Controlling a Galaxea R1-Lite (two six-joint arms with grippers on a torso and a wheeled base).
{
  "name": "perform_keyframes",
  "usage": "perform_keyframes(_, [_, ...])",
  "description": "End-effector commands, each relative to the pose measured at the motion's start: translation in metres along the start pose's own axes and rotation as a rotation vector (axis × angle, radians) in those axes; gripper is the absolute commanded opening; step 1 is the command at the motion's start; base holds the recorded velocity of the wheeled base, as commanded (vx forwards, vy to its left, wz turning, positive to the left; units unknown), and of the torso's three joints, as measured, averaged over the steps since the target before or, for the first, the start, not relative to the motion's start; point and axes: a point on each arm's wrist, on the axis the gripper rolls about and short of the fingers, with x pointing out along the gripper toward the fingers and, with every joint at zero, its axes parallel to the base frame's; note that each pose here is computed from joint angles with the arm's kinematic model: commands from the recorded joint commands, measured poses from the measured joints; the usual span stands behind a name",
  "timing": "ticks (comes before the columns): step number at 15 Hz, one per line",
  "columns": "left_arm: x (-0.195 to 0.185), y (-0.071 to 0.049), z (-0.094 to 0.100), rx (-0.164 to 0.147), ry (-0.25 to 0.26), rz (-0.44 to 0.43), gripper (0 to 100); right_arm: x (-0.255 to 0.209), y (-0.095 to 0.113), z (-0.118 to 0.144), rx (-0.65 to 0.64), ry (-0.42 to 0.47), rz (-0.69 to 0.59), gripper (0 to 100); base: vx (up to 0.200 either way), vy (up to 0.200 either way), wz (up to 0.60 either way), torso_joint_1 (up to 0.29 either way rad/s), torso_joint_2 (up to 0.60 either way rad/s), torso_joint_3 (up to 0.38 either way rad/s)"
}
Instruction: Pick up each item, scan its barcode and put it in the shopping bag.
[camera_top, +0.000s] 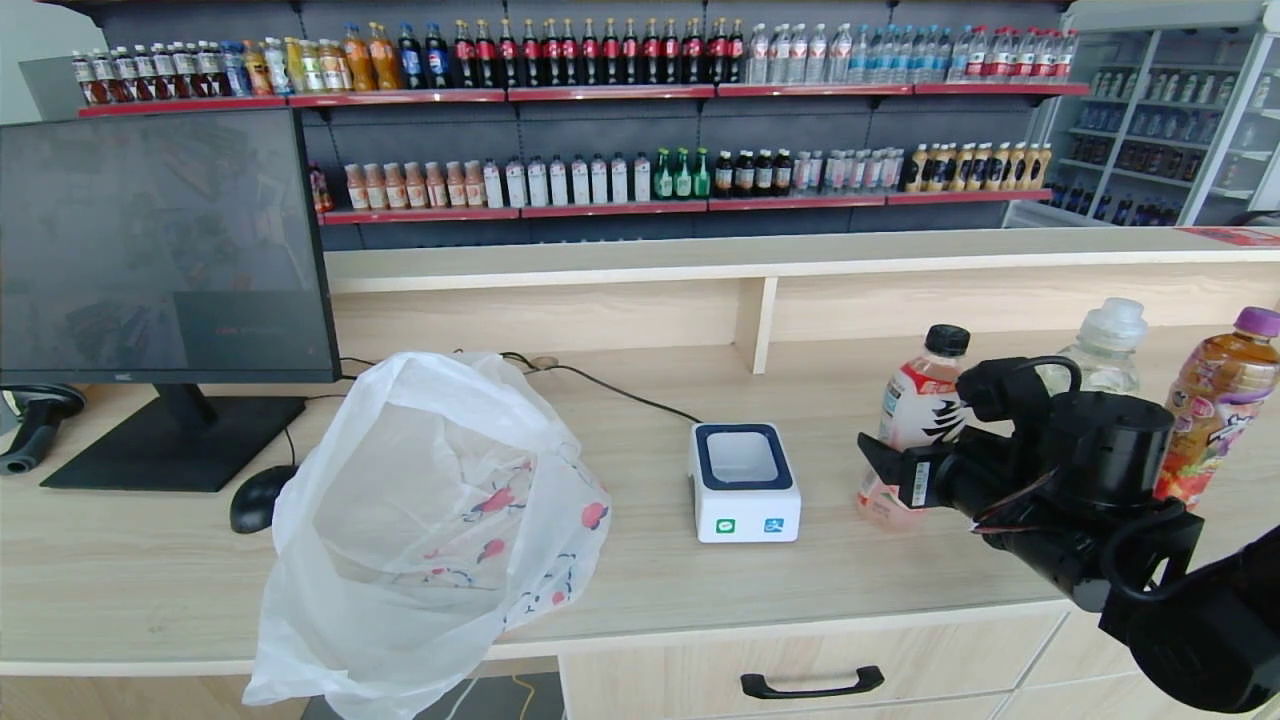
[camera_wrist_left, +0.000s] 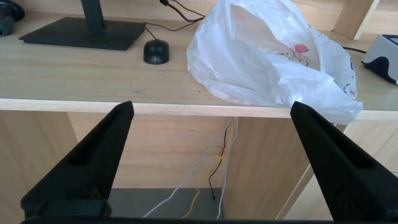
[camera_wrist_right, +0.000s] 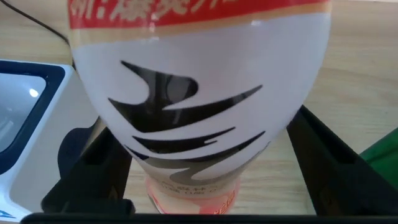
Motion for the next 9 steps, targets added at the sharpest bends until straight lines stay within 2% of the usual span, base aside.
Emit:
perform_keyframes(1, [0.0000,0.0000,0.0000,-0.001,-0.001,0.000,100,0.0006,0.0002,0.0024,0.002,-0.010,0.000,0,0.000,0.000,0.00,0.000,0.00,0.000])
perform_keyframes(9, [0.0000,0.0000,0.0000,0.000,-0.001,0.000,100,0.0006,0.0006,0.0102,0.006,-0.040,0.001,0,0.000,0.000,0.00,0.000,0.00,0.000])
